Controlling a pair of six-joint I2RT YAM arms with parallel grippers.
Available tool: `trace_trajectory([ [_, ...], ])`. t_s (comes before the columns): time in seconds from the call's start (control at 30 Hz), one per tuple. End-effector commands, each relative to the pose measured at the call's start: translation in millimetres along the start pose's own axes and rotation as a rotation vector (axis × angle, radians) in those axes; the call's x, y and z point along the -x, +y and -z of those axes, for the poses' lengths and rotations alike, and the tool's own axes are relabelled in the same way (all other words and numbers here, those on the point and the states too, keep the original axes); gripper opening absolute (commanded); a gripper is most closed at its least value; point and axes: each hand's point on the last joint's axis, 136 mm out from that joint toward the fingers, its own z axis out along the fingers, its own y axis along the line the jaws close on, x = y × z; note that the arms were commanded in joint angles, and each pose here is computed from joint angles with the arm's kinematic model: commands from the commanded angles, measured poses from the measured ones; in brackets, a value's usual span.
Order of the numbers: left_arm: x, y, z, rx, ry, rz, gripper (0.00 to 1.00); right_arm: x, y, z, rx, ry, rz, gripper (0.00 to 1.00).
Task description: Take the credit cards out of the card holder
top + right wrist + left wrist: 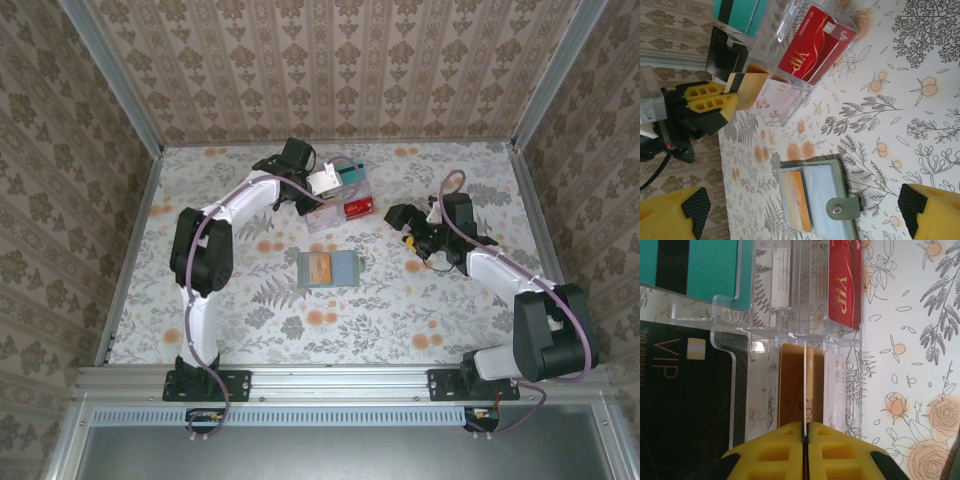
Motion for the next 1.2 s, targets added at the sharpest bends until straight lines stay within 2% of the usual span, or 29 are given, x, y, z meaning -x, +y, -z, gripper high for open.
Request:
trace_trajectory([
  [0.0,-1.0,9.3,-4.4,0.021,0.009,-0.01,0.13,-1.3,5.1,4.5,0.013,-0.001,0.003,1.0],
  [0.2,1.8,12.7,-4.6,0.032,0.004,-0.019,0.24,-2.0,6.0,5.9,0.01,0.003,0.008,1.0],
  [0.3,8.9,14.8,2.6,0.033,-0.013,-0.006,0.25,-1.1,7.7,6.2,0.012,0.002,0.01,0.99],
  [0.53,45.1,24.0,46.5,0.075,-0.163,0.072,0.29,-5.1,7.8,3.7,-0.019,0.012,0.042,1.0],
  [0.67,51.5,40.6,78.2,0.173,-0.219,0.208,0.38,-12.5,13.8,0.8,-0.073,0.031,0.11,0.98],
  [0.8,34.9,49.9,103.9,0.281,-0.235,0.389,0.55,-26.4,28.7,-7.9,-0.103,0.064,0.195,0.95],
  [0.97,-3.9,45.1,135.0,0.401,-0.233,0.607,0.76,-58.6,43.4,-38.8,-0.137,0.166,0.265,0.87],
  [1.07,-43.6,44.7,149.3,0.471,-0.188,0.767,0.8,-80.2,50.5,-58.7,-0.133,0.233,0.273,0.81],
  [1.17,-71.5,32.3,158.6,0.497,-0.158,0.867,0.85,-103.0,55.9,-77.0,-0.129,0.3,0.271,0.77],
])
